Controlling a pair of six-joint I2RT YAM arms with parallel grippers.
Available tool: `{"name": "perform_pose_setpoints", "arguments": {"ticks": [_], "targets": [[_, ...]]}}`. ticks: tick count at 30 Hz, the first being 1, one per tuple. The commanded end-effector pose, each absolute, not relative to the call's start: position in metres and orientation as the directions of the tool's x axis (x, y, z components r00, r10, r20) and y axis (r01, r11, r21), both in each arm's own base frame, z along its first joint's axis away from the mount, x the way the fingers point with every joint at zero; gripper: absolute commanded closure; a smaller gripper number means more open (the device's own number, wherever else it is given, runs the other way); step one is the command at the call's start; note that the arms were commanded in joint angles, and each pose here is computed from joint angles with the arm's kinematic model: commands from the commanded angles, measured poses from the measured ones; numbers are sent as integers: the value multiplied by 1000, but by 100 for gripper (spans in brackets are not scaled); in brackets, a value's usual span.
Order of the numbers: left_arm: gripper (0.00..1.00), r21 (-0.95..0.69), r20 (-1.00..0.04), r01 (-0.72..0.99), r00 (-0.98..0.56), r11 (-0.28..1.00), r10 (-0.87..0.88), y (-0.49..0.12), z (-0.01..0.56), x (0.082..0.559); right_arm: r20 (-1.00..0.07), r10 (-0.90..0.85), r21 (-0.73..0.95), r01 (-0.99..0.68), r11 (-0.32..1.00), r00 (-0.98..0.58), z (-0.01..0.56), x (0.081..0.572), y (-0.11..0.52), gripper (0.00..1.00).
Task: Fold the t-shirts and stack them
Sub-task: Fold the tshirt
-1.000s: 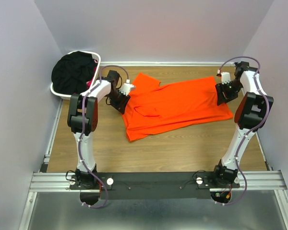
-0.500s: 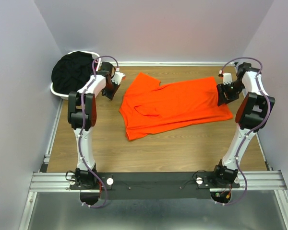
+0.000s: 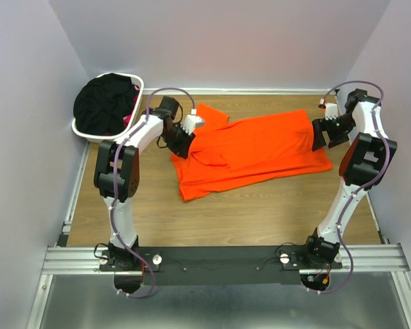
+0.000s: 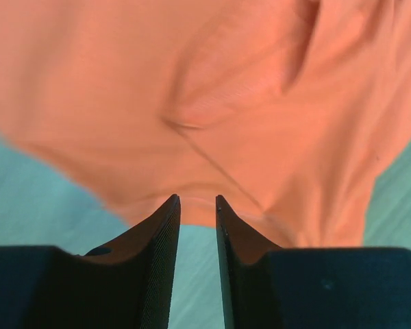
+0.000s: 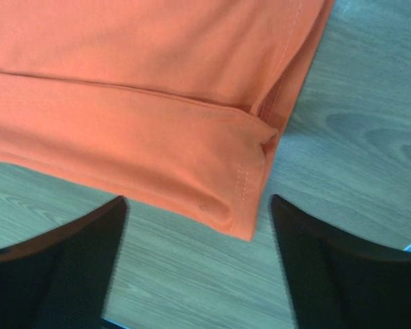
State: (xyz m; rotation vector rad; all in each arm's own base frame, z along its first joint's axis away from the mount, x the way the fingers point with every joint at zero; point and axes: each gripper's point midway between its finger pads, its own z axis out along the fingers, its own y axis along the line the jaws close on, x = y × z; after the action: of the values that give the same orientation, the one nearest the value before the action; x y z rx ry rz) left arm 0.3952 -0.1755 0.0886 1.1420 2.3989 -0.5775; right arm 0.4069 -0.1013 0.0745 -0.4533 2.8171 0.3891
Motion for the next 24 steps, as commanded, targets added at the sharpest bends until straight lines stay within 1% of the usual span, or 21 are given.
{"name": "perform_pose_setpoints", "arguments": {"ticks": [1,5,9,13,14,16,17,18,19,21,23,24], "targets": [[63,-325,-425,753,-657,572,623,-175,45,363,-321,-266,241,-350,905,-909,87,408,-97,0],[62,-272,-352,725,-687,633,635,-160,21,365,-310,-271,240,-351,905,-911,85,405,-98,0],[62,-155,-285,695,-712,702,642,-127,5,382,-297,-277,247,-353,902,-914,80,401,-97,0],[62,-73,-270,648,-744,758,611,-97,2,416,-285,-282,255,-356,899,-916,75,397,-96,0],[62,-27,-269,633,-750,773,605,-84,3,432,-281,-282,258,-355,899,-917,74,396,-96,0],[62,12,-274,628,-746,778,606,-74,6,447,-278,-281,262,-354,898,-918,73,396,-96,0],[62,31,-288,623,-743,782,604,-70,11,460,-281,-281,260,-355,898,-918,74,396,-96,0],[59,31,-333,636,-720,771,608,-72,30,477,-293,-277,262,-356,897,-915,76,400,-96,0],[59,22,-340,642,-716,767,609,-74,30,477,-291,-277,264,-355,897,-916,75,399,-96,0],[56,-1,-388,667,-687,745,614,-84,47,481,-303,-279,277,-365,889,-911,78,400,-92,0],[53,-17,-461,697,-641,716,613,-96,77,484,-309,-299,302,-391,870,-903,82,397,-87,1],[52,-13,-501,717,-608,697,616,-100,98,484,-308,-305,313,-399,862,-901,82,394,-85,3]]}}
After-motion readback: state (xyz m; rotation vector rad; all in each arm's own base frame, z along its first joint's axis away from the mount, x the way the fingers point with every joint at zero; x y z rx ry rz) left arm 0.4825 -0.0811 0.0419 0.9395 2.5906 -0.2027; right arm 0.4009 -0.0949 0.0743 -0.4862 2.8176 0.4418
